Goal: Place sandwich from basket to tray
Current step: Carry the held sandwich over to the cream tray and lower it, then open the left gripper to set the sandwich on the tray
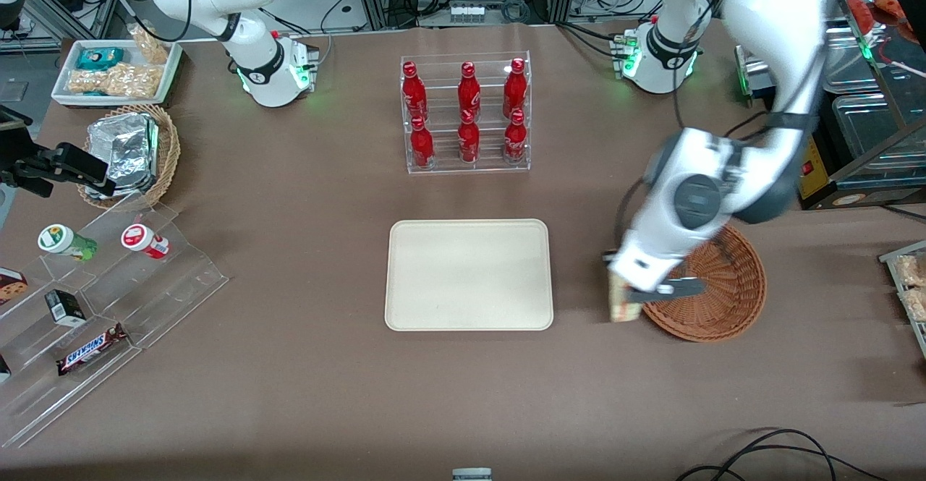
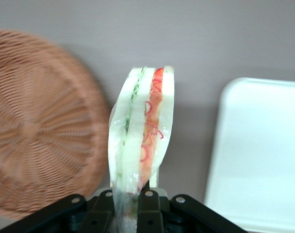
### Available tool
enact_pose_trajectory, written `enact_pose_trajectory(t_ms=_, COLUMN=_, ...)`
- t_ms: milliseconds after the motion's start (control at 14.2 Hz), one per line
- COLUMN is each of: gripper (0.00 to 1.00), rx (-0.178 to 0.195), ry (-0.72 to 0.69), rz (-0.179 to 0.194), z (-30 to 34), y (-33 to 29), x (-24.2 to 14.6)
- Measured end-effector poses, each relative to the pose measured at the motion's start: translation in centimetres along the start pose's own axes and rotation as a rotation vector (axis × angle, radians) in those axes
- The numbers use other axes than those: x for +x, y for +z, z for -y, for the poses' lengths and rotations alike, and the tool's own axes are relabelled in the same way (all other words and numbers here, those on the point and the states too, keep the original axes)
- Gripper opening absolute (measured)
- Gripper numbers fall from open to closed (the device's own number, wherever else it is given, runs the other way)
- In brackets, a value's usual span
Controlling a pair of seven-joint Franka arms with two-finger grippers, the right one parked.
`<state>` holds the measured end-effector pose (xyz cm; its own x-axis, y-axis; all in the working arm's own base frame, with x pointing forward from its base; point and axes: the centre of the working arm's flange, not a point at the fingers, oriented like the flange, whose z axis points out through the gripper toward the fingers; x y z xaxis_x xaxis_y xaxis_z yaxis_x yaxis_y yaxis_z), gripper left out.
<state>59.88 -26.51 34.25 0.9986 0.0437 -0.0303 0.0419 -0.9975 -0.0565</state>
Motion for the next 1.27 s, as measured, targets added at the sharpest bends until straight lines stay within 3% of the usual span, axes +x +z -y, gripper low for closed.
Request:
enact_pose_trajectory(t_ms=565, gripper=0.13, rx=-0.093, ry=-0.082, rz=-0.018, z=-17.8, y=3.5, x=-3.6)
enact_pose_trajectory(t_ms=988, gripper=0.13, rx=-0.177, ry=-0.130, rz=-0.041, z=-24.1, y=7.3, x=-6.2)
enact_pose_trajectory(t_ms=1200, gripper=0.15, rx=-0.190, ry=-0.129, rz=-0.039, z=-24.8, y=8.9, x=-6.4)
enact_pose_trajectory(t_ms=1271, gripper=0.22, rx=-0.192, ry=-0.127, rz=-0.041, z=-24.9, y=8.8, x=-6.5)
